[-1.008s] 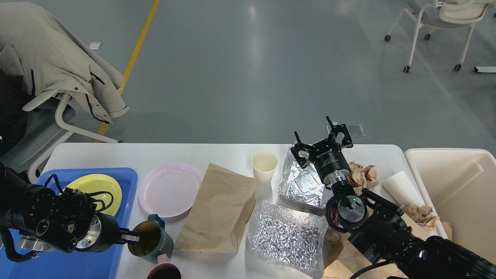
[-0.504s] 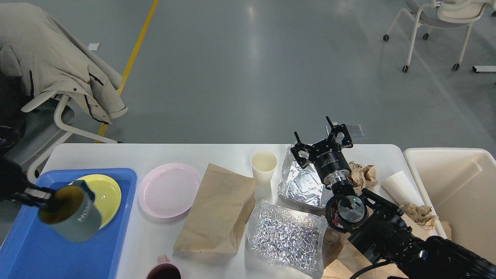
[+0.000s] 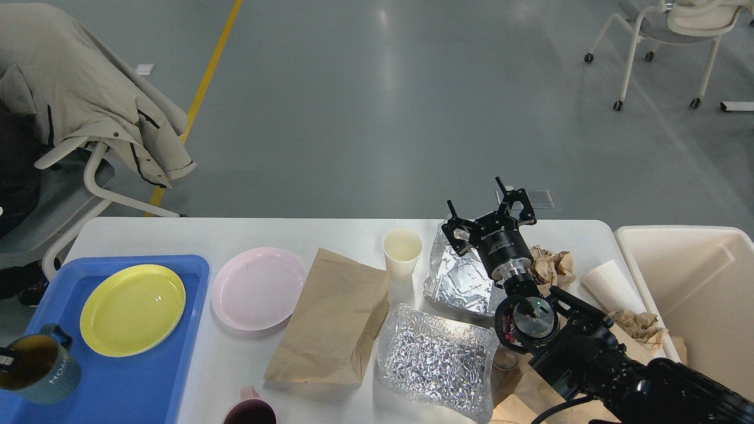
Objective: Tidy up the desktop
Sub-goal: 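Move the green mug onto the blue tray and release it, then reach the left gripper to the dark pink mug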
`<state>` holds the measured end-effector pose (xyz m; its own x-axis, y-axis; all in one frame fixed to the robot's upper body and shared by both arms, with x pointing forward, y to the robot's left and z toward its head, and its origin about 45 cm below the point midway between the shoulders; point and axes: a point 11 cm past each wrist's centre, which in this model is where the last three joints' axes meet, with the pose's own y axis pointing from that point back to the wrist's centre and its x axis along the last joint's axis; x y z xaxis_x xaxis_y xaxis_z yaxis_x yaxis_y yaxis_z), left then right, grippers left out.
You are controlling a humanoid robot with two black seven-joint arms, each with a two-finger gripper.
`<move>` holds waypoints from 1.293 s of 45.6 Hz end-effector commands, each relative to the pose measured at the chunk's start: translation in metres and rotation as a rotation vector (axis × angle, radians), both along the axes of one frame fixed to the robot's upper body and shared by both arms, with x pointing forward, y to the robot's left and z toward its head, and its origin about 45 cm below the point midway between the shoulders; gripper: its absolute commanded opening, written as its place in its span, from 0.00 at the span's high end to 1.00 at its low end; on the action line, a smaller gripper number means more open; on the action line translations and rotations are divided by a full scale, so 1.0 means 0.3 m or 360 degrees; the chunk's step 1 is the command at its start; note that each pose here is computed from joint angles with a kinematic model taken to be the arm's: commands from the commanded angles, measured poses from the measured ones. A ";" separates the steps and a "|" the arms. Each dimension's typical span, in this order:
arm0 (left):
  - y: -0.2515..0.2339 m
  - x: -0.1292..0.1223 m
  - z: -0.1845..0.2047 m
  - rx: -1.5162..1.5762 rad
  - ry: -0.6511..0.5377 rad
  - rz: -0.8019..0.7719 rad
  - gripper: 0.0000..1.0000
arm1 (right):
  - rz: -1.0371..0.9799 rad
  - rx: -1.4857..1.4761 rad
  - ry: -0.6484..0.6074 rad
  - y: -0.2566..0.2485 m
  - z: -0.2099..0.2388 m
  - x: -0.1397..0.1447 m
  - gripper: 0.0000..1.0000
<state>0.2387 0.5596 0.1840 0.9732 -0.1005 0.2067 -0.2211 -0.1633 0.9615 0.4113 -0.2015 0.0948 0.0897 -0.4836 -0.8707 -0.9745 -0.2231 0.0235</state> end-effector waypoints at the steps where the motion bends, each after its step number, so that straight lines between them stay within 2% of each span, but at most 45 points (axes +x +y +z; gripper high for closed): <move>1: -0.023 -0.012 -0.058 -0.0026 0.0004 -0.0003 1.00 | 0.0000 -0.0001 0.0002 0.000 0.000 0.000 0.00; 14: -0.003 -0.074 -0.071 -0.0038 0.0111 -0.0016 1.00 | -0.0001 0.0001 0.0000 0.000 0.000 0.000 0.00; 17: 0.008 -0.090 -0.066 -0.0040 0.0130 -0.0011 0.93 | 0.0003 -0.0002 0.0000 0.001 0.000 0.000 0.00; 21: 0.015 -0.106 -0.059 -0.0053 0.0147 -0.0002 0.74 | 0.0001 0.0000 0.0000 0.001 0.000 0.000 0.00; 24: 0.013 -0.108 -0.054 -0.0085 0.0145 0.0000 0.67 | 0.0001 0.0000 -0.0001 0.001 0.000 0.000 0.00; 26: 0.017 -0.113 -0.043 -0.0105 0.0141 0.0017 0.51 | 0.0001 0.0000 0.0000 0.001 0.000 0.000 0.00; 28: 0.025 -0.116 -0.028 -0.0118 0.0131 0.0029 0.27 | 0.0003 -0.0002 0.0000 0.001 0.000 0.000 0.00; 29: 0.026 -0.112 -0.019 -0.0126 0.0120 0.0032 0.18 | 0.0001 0.0000 0.0000 0.001 0.000 0.000 0.00; 30: 0.028 -0.111 -0.010 -0.0134 0.0115 0.0039 0.14 | -0.0002 0.0000 0.0001 0.000 0.000 0.000 0.00; 35: 0.022 -0.064 0.062 -0.0200 0.0071 0.0081 0.06 | 0.0001 0.0000 0.0000 0.001 0.000 0.000 0.00; 42: -0.016 0.084 0.303 -0.0348 -0.0065 0.0205 0.05 | -0.0002 0.0000 0.0001 -0.001 0.000 0.000 0.00; 46: -0.113 0.215 0.535 -0.0509 -0.0192 0.0210 0.05 | 0.0002 -0.0003 0.0001 0.001 0.000 0.000 0.00; 49: -0.248 0.314 0.770 -0.0635 -0.0302 0.0149 0.04 | 0.0003 -0.0002 0.0000 0.001 0.000 0.000 0.00; 51: -0.373 0.345 0.879 -0.0727 -0.0300 0.0060 0.04 | 0.0000 -0.0005 0.0002 -0.001 -0.001 0.000 0.00; 53: -0.493 0.338 0.879 -0.0813 -0.0217 -0.0039 0.05 | 0.0000 -0.0002 0.0001 -0.001 -0.001 0.000 0.00; 55: -0.585 0.302 0.812 -0.0789 -0.0120 -0.0144 0.05 | -0.0001 -0.0003 0.0003 -0.001 -0.001 0.000 0.00; 59: -0.590 0.219 0.589 -0.0630 -0.0140 -0.0162 0.05 | 0.0002 -0.0003 0.0001 0.000 -0.001 0.000 0.00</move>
